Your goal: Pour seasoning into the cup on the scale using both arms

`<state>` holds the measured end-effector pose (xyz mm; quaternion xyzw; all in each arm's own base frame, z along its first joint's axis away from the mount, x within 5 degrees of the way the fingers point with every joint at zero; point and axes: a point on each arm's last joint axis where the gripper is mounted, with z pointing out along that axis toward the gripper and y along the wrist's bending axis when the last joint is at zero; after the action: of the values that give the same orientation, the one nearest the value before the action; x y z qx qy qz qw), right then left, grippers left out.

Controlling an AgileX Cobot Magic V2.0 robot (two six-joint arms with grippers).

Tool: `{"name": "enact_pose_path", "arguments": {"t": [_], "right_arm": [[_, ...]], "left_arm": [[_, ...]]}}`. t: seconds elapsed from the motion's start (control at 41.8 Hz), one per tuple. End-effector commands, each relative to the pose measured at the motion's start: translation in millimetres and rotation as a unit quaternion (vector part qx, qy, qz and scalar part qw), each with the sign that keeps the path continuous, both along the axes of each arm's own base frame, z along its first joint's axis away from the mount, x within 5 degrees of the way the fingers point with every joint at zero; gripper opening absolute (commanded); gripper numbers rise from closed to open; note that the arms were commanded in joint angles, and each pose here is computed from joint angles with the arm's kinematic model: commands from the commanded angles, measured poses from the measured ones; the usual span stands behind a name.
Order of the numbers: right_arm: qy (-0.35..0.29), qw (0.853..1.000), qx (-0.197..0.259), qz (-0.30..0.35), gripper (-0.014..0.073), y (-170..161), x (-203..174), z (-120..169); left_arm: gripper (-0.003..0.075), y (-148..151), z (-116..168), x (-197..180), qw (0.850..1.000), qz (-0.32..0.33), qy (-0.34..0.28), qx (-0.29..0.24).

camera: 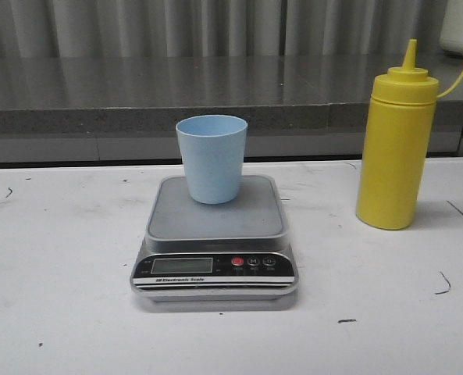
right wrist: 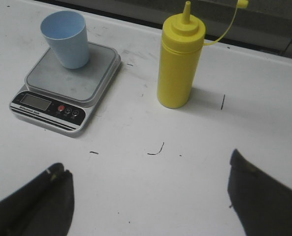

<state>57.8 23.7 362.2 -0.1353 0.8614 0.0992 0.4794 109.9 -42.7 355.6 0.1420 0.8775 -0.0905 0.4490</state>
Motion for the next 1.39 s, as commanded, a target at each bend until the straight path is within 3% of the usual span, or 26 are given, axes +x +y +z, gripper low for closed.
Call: {"name": "enact_pose_path", "arguments": {"t": [0.0, 0.072, 0.239, 0.311, 0.359, 0.718, 0.958, 1.101, 1.365], "right_arm": [[-0.042, 0.999, 0.005, 0.0, 0.0566, -0.2, 1.1, 13.4], [-0.041, 0.999, 0.005, 0.0, 0.0444, -0.2, 1.1, 13.4], [-0.043, 0.999, 0.006, 0.0, 0.0083, -0.1, 1.2, 13.6], [-0.043, 0.999, 0.006, 0.0, -0.0025, -0.1, 1.2, 13.6], [-0.042, 0.999, 0.006, 0.0, -0.0074, -0.1, 1.2, 13.6], [-0.037, 0.999, 0.002, 0.0, -0.0068, -0.6, 0.7, 12.4], [-0.036, 0.999, 0.002, 0.0, -0.0068, -0.5, 0.6, 12.4], [-0.036, 0.999, 0.002, 0.0, -0.0068, -0.5, 0.6, 12.4], [-0.036, 0.999, 0.002, 0.0, -0.0068, -0.5, 0.6, 12.4]], "left_arm": [[0.0355, -0.6, 14.0, 2.7, 0.999, 0.003, -0.046, -0.021], [0.0318, -0.6, 14.0, 2.7, 0.999, 0.003, -0.046, -0.021], [0.0075, -0.6, 13.9, 2.6, 0.999, 0.003, -0.045, -0.021], [-0.0022, -0.6, 13.9, 2.6, 0.999, 0.003, -0.045, -0.021], [-0.002, -0.6, 13.9, 2.6, 0.999, 0.003, -0.045, -0.021], [-0.002, -0.6, 13.9, 2.6, 0.999, 0.003, -0.045, -0.021], [-0.002, 7.1, 1.6, -5.5, 0.995, 0.023, -0.083, -0.041], [-0.002, 22.8, -27.0, -19.2, 0.985, 0.075, -0.147, -0.051], [-0.002, 37.9, -96.9, -45.2, 0.95, 0.139, -0.271, -0.07]]}}
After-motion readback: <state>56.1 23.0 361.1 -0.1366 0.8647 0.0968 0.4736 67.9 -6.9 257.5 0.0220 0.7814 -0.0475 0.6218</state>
